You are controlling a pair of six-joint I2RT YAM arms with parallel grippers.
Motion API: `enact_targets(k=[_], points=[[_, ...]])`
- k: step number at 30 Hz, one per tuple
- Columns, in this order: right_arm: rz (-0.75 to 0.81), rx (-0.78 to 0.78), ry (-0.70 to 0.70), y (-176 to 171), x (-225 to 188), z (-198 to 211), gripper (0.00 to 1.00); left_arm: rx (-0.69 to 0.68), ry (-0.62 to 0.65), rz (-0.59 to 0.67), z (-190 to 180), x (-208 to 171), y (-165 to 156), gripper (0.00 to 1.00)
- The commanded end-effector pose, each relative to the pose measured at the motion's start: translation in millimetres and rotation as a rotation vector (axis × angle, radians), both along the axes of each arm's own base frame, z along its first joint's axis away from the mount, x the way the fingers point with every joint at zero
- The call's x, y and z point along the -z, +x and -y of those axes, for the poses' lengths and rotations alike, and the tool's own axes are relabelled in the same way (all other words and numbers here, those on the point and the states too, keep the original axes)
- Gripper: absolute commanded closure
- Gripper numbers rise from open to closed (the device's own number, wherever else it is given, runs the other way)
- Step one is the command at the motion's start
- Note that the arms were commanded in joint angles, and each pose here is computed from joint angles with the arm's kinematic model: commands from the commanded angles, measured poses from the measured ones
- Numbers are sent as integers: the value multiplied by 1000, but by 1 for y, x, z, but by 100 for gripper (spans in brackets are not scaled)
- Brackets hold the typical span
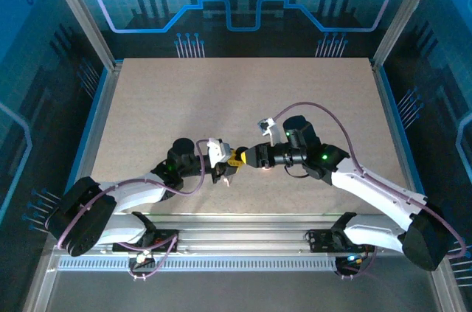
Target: Insert wireless bluetooth earbuds into charging case
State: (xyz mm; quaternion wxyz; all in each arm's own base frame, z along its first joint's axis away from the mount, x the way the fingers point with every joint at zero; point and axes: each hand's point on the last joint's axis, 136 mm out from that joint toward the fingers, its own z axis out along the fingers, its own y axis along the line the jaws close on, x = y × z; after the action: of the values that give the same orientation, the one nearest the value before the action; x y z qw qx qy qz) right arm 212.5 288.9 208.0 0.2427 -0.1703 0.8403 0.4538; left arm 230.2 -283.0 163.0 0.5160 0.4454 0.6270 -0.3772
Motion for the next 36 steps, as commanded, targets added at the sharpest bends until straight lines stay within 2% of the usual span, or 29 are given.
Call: enact_targets(k=[1,36], points=[[-1,3,-12,-1,6,-2,59,6,-17,39,2,-13,-1,82],[46,-44,39,7,-10,-19,63,2,-17,29,2,-16,-4,82]])
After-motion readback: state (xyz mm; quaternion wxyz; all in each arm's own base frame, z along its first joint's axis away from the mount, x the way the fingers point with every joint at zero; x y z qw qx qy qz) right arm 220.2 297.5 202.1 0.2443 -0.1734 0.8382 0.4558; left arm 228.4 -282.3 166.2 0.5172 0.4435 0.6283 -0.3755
